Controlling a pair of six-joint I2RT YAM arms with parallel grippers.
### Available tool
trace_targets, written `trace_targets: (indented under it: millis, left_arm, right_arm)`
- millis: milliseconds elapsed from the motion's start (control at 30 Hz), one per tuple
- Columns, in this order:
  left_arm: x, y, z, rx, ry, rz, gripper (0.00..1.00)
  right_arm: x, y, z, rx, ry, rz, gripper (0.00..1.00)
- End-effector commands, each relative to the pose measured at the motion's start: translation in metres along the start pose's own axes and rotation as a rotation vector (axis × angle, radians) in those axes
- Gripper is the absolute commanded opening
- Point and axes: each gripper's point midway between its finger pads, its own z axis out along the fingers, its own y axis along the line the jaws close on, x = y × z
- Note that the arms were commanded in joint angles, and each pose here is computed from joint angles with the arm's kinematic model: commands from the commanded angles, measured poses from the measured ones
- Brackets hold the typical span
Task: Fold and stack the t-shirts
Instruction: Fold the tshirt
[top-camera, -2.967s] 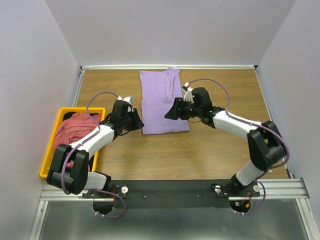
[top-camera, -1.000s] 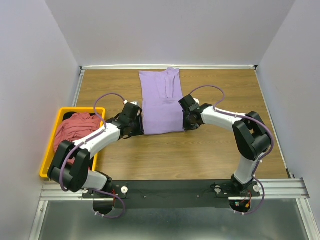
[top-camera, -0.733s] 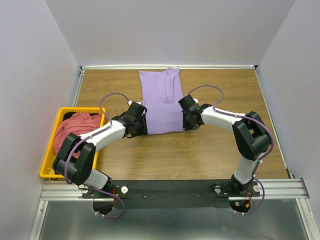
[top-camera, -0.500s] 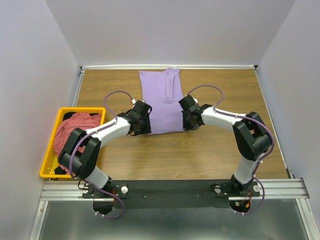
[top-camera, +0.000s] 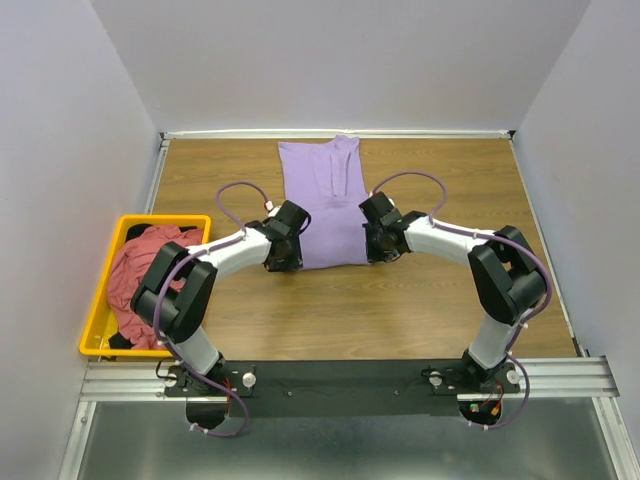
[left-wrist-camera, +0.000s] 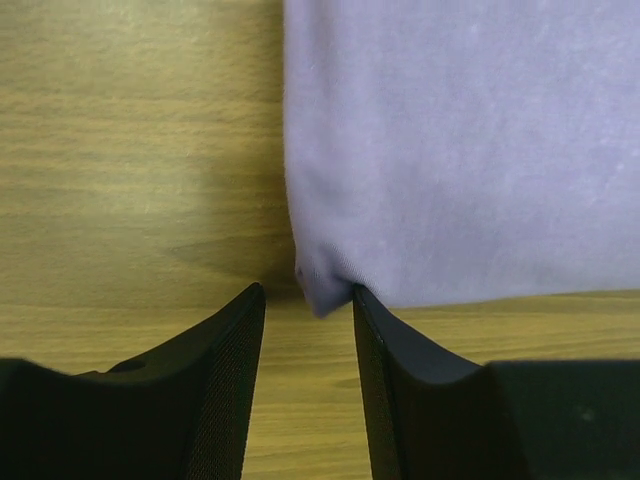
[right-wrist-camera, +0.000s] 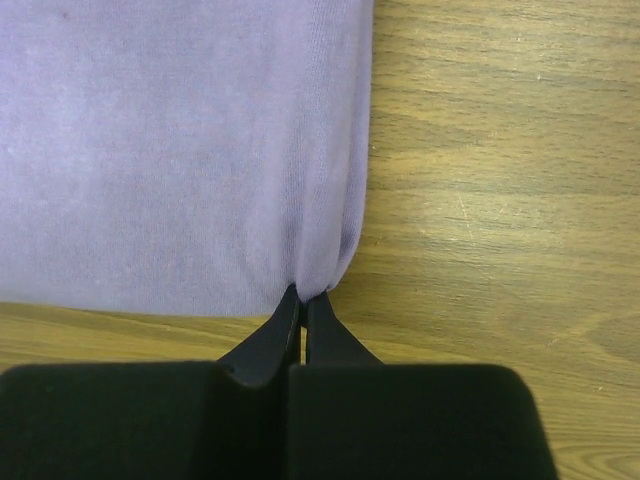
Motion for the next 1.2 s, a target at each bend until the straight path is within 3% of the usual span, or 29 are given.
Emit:
trace_targets:
  millis: [0, 533, 633, 733, 867, 1033, 1167]
  left_arm:
    - [-0.008, -0.001, 0.005, -0.043, -0.028, -0.011, 0.49]
    - [-0.003, -0.003, 0.013, -0.059, -0.014, 0.017, 0.45]
    - [-0.001, 0.000, 0.018, -0.069, -0.005, 0.024, 0.39]
    - [0.004, 0.002, 0.022, -0.075, 0.006, 0.033, 0.26]
    - [0.008, 0.004, 0.020, -0.068, 0.012, 0.040, 0.00]
    - [0.034, -0.004, -0.003, -0.018, 0.055, 0.072, 0.00]
    - [0.093, -0.014, -0.039, 0.021, 0.187, 0.141, 0.00]
  right_arm:
    - [0.050, -0.016, 0.004, 0.040, 0.158, -0.059, 0.01]
    - [0.055, -0.018, 0.003, 0.041, 0.166, -0.054, 0.01]
    - [0.058, -0.019, 0.004, 0.044, 0.173, -0.055, 0.01]
    - [0.060, -0.021, 0.004, 0.048, 0.176, -0.057, 0.01]
    - [0.062, -0.025, 0.001, 0.062, 0.169, -0.055, 0.01]
    - [0.083, -0.025, -0.019, 0.010, 0.226, -0.056, 0.01]
    - [0.119, -0.043, -0.061, 0.017, 0.329, -0.071, 0.01]
